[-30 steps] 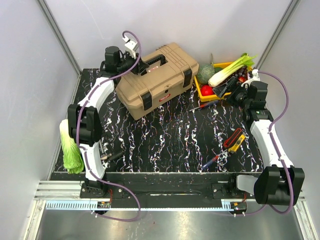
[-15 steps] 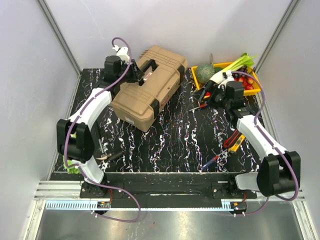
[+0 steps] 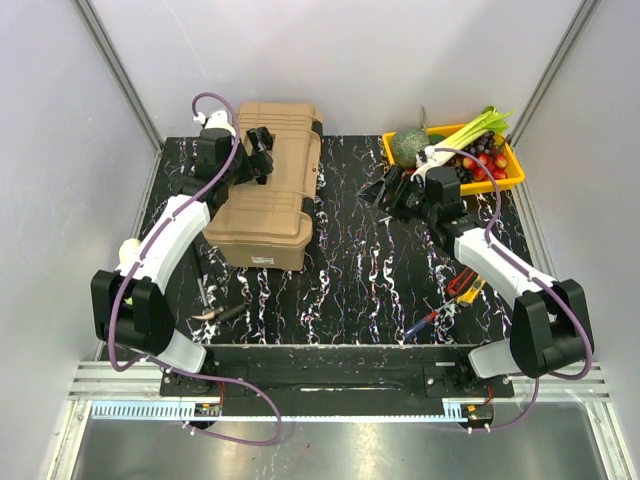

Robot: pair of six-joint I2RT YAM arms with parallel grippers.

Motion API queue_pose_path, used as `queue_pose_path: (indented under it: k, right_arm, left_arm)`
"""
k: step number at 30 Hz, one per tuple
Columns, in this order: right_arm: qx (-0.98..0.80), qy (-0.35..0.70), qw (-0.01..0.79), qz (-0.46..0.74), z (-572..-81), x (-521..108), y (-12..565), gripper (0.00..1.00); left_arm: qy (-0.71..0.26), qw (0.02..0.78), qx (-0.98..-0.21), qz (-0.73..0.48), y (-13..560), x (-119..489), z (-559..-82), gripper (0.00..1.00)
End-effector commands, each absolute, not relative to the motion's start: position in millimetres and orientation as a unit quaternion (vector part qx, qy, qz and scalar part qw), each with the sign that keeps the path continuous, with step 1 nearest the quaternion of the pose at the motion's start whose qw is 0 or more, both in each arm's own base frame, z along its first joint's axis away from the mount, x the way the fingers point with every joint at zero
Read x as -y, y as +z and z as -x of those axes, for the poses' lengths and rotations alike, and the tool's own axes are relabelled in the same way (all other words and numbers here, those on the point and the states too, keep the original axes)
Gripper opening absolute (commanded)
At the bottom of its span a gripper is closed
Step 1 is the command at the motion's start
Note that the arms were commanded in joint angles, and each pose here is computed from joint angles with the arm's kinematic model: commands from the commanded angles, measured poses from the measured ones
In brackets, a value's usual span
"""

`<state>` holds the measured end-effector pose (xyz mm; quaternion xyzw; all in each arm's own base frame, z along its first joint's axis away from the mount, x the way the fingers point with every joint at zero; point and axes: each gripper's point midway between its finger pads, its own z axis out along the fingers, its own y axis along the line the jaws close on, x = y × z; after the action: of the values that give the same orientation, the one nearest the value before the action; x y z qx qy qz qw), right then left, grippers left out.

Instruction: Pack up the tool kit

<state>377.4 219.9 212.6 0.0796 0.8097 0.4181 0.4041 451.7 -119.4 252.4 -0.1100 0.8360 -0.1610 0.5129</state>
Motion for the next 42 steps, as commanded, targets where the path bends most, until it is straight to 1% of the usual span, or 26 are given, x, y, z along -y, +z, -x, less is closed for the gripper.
queue_pose_path:
  k: [1,6,8,11,13,17,21,25,30,35,38,40,42]
  right_arm:
    - [-0.787,0.455,0.409,-0.071,-375,-238,227,0.99]
    - [-0.773,0.494,0.390,-0.076,-373,-251,231,0.99]
    - [-0.761,0.523,0.375,-0.080,-371,-258,233,0.99]
    - [-0.730,0.570,0.361,-0.110,-375,-266,237,0.99]
    - [-0.703,0.606,0.348,-0.129,-380,-273,239,0.99]
    - [-0.662,0.663,0.310,-0.158,-381,-294,236,1.00]
    - [-0.635,0.700,0.281,-0.169,-376,-319,232,0.99]
    - [-0.622,0.719,0.255,-0.177,-373,-337,228,0.99]
    - [-0.634,0.716,0.247,-0.157,-373,-354,224,0.99]
    - [-0.641,0.718,0.230,-0.141,-385,-369,217,0.95]
    - [-0.638,0.728,0.218,-0.123,-390,-378,223,0.91]
    - [-0.640,0.729,0.216,-0.110,-395,-384,225,0.86]
    - [-0.651,0.721,0.215,-0.096,-401,-392,227,0.85]
  left_arm:
    - [-0.147,0.555,-0.815,0.081,297,111,-448,0.99]
    - [-0.142,0.596,-0.786,0.077,339,93,-437,0.99]
    - [-0.120,0.605,-0.779,0.111,344,75,-430,0.99]
    - [-0.134,0.603,-0.779,0.109,346,68,-418,0.99]
    - [-0.127,0.587,-0.791,0.119,336,61,-409,0.99]
    - [-0.115,0.525,-0.831,0.141,298,48,-388,0.99]
    - [-0.141,0.493,-0.844,0.158,263,44,-364,0.99]
    - [-0.143,0.462,-0.855,0.188,229,37,-341,0.99]
    - [-0.153,0.431,-0.864,0.211,193,40,-322,0.99]
    - [-0.236,0.390,-0.867,0.201,171,71,-322,0.99]
    - [-0.289,0.373,-0.860,0.193,168,90,-326,0.98]
    - [-0.312,0.365,-0.856,0.191,166,97,-329,0.96]
    - [-0.329,0.367,-0.851,0.183,170,103,-334,0.95]
